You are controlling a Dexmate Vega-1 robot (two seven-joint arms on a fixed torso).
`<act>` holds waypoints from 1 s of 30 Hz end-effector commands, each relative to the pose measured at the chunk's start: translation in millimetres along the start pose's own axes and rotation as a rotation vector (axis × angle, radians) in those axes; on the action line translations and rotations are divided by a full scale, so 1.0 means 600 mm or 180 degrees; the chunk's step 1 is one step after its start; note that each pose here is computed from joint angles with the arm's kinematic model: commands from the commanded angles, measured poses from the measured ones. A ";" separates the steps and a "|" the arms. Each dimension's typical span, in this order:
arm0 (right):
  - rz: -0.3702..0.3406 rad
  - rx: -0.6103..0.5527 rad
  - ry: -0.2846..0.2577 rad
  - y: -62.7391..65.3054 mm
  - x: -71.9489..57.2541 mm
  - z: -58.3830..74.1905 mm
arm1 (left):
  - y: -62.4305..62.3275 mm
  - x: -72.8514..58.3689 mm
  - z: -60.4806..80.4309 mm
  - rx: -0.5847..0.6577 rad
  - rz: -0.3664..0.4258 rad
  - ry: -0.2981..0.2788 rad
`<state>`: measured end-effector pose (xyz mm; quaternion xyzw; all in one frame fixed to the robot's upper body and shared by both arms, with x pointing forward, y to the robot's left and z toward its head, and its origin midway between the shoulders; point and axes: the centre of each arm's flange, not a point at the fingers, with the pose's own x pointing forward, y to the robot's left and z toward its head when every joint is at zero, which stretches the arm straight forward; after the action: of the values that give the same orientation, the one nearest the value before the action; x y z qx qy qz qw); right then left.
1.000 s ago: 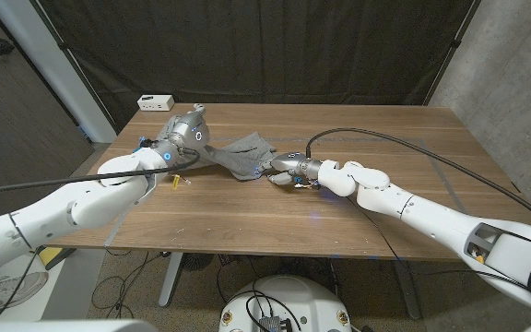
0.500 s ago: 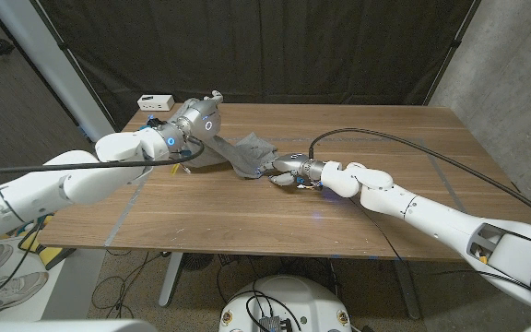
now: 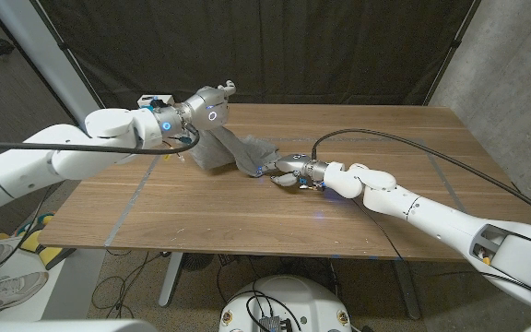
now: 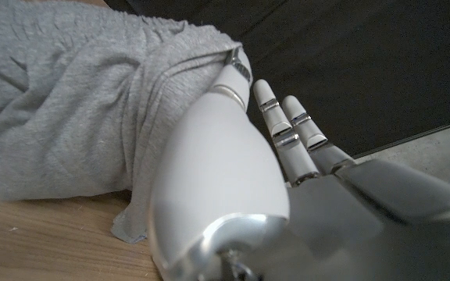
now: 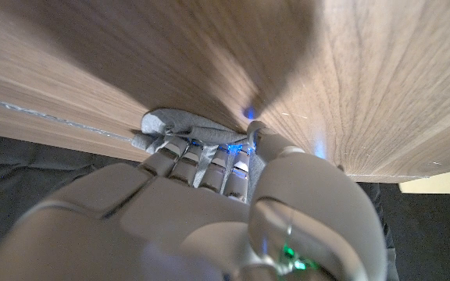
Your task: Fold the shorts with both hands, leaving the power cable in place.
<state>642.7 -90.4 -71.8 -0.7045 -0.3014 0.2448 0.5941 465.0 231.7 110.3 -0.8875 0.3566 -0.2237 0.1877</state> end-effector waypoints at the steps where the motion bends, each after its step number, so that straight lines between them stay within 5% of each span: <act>1: 0.0014 0.0010 0.0006 0.007 -0.002 -0.002 | -0.017 0.011 -0.023 0.0107 0.0332 -0.0162; 18: 0.0071 0.0022 0.0014 0.017 -0.004 -0.001 | -0.047 0.073 -0.041 0.0206 0.0802 -0.0202; 30: 0.0034 0.0071 0.0058 0.014 -0.006 -0.009 | -0.039 0.137 -0.025 0.0112 0.1184 -0.0240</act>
<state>643.0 -93.6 -79.2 -0.7040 -0.2941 0.2485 0.5969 502.2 210.2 154.0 -0.8343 0.4587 -0.1803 0.2470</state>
